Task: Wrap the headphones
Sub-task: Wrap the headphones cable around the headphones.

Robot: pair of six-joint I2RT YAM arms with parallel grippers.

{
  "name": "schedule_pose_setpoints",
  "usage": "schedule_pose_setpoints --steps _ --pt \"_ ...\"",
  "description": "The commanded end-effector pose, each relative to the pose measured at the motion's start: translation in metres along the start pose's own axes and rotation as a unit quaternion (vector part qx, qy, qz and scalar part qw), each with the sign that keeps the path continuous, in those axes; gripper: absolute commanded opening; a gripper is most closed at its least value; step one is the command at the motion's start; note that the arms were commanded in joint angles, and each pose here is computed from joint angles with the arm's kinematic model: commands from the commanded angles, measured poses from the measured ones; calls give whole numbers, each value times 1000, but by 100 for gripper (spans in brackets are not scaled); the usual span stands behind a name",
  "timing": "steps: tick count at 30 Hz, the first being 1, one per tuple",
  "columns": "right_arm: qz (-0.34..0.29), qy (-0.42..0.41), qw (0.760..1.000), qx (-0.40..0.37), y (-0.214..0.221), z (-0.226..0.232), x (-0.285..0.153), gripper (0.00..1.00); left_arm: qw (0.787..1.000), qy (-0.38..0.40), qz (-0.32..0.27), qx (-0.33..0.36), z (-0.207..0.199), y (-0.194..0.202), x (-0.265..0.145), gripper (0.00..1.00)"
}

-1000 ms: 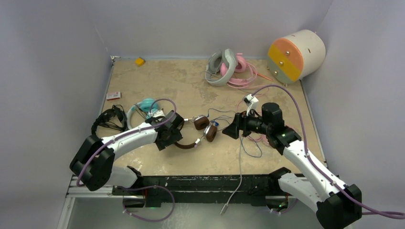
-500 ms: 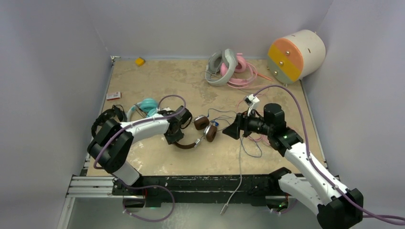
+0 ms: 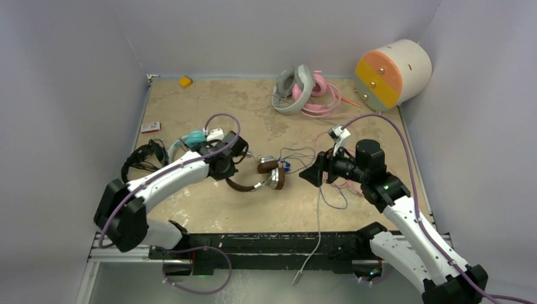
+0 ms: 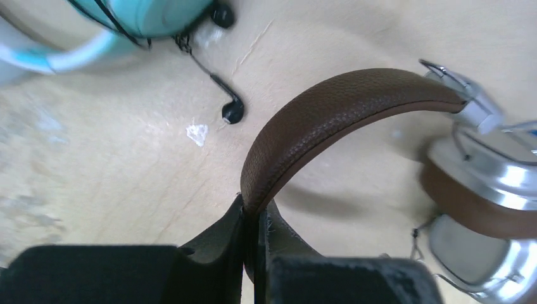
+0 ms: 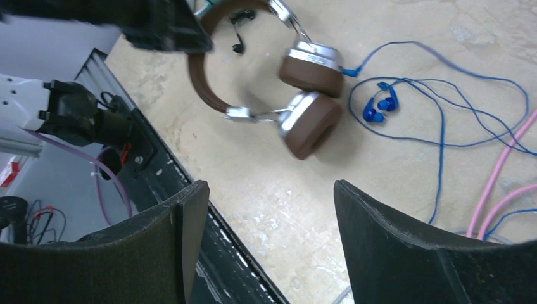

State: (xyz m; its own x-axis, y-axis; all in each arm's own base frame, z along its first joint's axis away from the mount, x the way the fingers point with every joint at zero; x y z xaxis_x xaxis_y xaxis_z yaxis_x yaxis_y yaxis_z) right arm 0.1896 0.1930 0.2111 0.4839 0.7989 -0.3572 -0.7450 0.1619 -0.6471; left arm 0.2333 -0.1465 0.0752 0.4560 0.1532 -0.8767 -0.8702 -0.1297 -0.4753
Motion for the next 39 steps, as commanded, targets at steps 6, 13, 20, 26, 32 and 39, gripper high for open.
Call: schedule_pose_setpoints --steps 6,13,20,26,32,39 --pt "-51 39 997 -36 -24 -8 -3 76 981 139 -131 16 27 -106 -110 0" --pt "-77 59 995 -32 -28 -23 5 79 971 175 -164 16 36 -132 -162 0" --pt "-106 -25 992 -60 -38 -3 19 86 944 266 -193 20 29 -142 -233 0" --pt "-165 -101 975 -107 -55 14 28 89 928 306 -210 39 29 -148 -276 0" --pt "-178 -176 960 -127 -68 37 35 90 907 345 -235 51 26 -158 -315 0" --pt "-156 -206 956 -139 -85 53 51 75 881 409 -230 68 6 -166 -344 0"
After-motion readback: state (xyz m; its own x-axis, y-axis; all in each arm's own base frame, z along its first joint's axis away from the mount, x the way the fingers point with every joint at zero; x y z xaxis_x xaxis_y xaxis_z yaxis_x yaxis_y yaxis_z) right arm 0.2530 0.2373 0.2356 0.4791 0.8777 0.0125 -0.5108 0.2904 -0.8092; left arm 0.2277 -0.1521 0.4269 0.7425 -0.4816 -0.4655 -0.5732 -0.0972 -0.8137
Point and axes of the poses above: each gripper's point midway between its finger pads, its own x axis out along the fingers, its own z axis along the line the jaws close on, y = z × x, the point moved 1 cm from there along -x, back along the fingers, and after that the axes turned 14 degrees about x, right-handed, at the moved point
